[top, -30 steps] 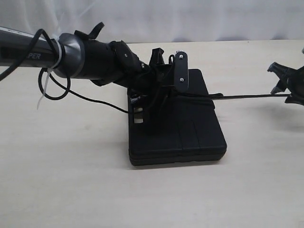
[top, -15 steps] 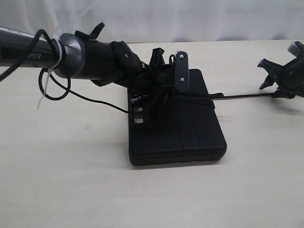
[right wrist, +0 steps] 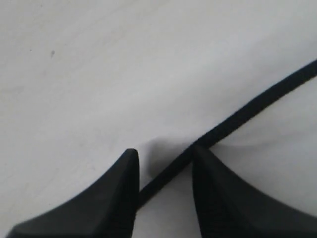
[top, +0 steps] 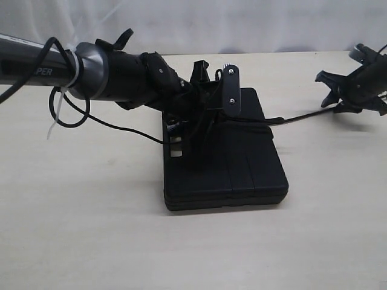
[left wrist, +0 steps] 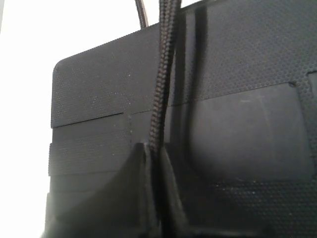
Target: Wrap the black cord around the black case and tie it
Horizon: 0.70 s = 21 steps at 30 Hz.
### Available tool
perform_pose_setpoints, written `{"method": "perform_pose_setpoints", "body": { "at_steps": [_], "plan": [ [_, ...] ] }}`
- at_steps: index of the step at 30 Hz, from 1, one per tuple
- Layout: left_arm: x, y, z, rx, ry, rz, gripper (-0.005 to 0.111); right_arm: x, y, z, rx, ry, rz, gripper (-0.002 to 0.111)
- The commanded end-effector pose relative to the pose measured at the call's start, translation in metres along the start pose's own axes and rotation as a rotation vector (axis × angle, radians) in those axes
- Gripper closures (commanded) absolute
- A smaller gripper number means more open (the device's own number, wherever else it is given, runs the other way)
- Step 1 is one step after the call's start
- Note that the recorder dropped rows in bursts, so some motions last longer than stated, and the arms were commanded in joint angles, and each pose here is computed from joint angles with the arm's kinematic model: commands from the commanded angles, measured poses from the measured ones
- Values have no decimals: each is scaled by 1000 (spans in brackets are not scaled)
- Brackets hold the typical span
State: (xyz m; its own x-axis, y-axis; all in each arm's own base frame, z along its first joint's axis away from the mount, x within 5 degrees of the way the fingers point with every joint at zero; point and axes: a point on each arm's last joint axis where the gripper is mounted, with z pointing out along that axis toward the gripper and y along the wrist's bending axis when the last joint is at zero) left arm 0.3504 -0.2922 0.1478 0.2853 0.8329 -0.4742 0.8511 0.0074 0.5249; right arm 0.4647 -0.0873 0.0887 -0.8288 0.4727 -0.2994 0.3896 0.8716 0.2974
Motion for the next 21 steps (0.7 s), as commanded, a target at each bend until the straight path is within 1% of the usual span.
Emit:
{"method": "perform_pose_setpoints", "body": {
  "at_steps": [1,4,6,8,11,15,16,19,21],
  "plan": [
    [-2,3,-3,-16,-4,-17,107,37,11,46,81,234,-189,77],
    [-2,3,-3,-18,-3,-17,107,44,28,53,125,299,-312,78],
    [-2,3,-3,-18,-3,-17,107,51,35,55,167,365,-390,82],
    [-2,3,-3,-18,-3,-15,107,55,40,55,209,415,-447,90],
    [-2,2,-3,-9,-5,-15,107,59,45,54,212,438,-456,104],
    [-2,2,-3,-8,-5,-15,107,68,47,51,283,525,-540,104],
    [-2,2,-3,-8,-5,-15,107,71,46,49,335,568,-577,104],
    [-2,2,-3,-8,-5,-15,107,75,48,48,359,589,-571,104],
    [-2,2,-3,-8,-5,-15,107,75,51,48,342,575,-553,104]
  ]
}}
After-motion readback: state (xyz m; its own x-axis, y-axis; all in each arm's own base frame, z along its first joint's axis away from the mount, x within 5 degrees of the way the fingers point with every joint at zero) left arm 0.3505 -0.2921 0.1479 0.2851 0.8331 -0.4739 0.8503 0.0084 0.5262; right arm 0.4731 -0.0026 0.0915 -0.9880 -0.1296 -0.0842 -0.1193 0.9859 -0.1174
